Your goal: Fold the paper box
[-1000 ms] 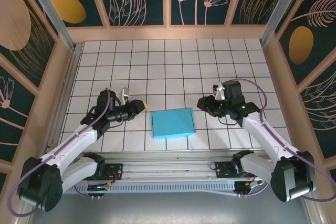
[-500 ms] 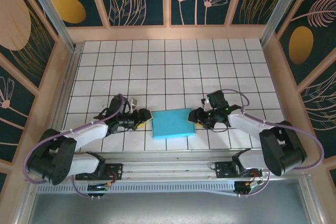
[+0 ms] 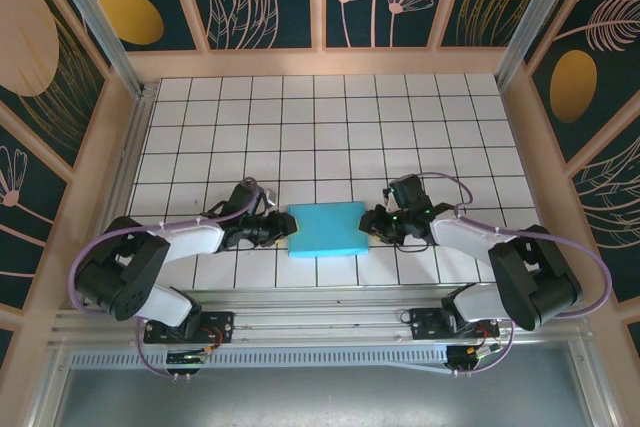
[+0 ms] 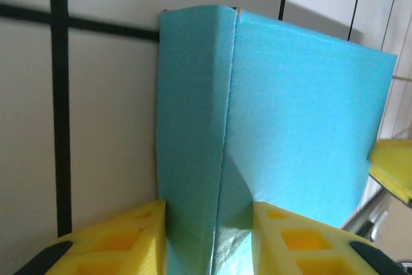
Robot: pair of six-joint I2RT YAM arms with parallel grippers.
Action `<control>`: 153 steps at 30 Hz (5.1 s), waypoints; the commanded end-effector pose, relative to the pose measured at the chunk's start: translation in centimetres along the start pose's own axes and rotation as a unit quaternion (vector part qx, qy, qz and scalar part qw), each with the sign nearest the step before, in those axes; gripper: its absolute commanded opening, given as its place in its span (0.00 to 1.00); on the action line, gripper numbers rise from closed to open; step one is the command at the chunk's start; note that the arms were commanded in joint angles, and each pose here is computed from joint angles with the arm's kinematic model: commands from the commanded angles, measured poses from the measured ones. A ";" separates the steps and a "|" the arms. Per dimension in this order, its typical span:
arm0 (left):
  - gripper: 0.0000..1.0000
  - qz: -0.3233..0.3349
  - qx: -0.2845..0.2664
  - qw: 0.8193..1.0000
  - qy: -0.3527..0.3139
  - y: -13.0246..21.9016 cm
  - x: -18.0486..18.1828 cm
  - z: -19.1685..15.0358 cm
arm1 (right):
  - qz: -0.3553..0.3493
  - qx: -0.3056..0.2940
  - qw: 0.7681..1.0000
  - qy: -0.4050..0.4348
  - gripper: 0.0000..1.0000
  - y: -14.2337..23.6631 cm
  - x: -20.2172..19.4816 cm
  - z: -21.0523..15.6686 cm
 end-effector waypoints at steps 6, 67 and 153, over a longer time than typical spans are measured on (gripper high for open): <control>0.34 -0.001 -0.063 0.997 -0.042 -2.4 -4.0 6.1 | 0.040 -0.092 0.995 -0.006 0.30 -1.5 3.8 7.1; 0.82 0.027 -0.279 0.953 -0.113 -0.7 -10.2 35.7 | 0.008 -0.283 0.953 0.106 0.75 1.3 16.6 35.6; 0.99 0.225 -0.557 0.750 -0.277 19.2 9.6 18.5 | -0.127 -0.578 0.761 0.265 0.99 15.0 -7.9 18.9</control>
Point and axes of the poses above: each hand's point on the last joint's axis, 136 mm out from that joint toward the fingers, its own y axis back along the fingers, its own x axis along the line the jaws close on, z = x × y, the point moved 2 cm from there along y, back along the fingers, and after that the axes turned 2 degrees about -y, right-handed, at the moved point
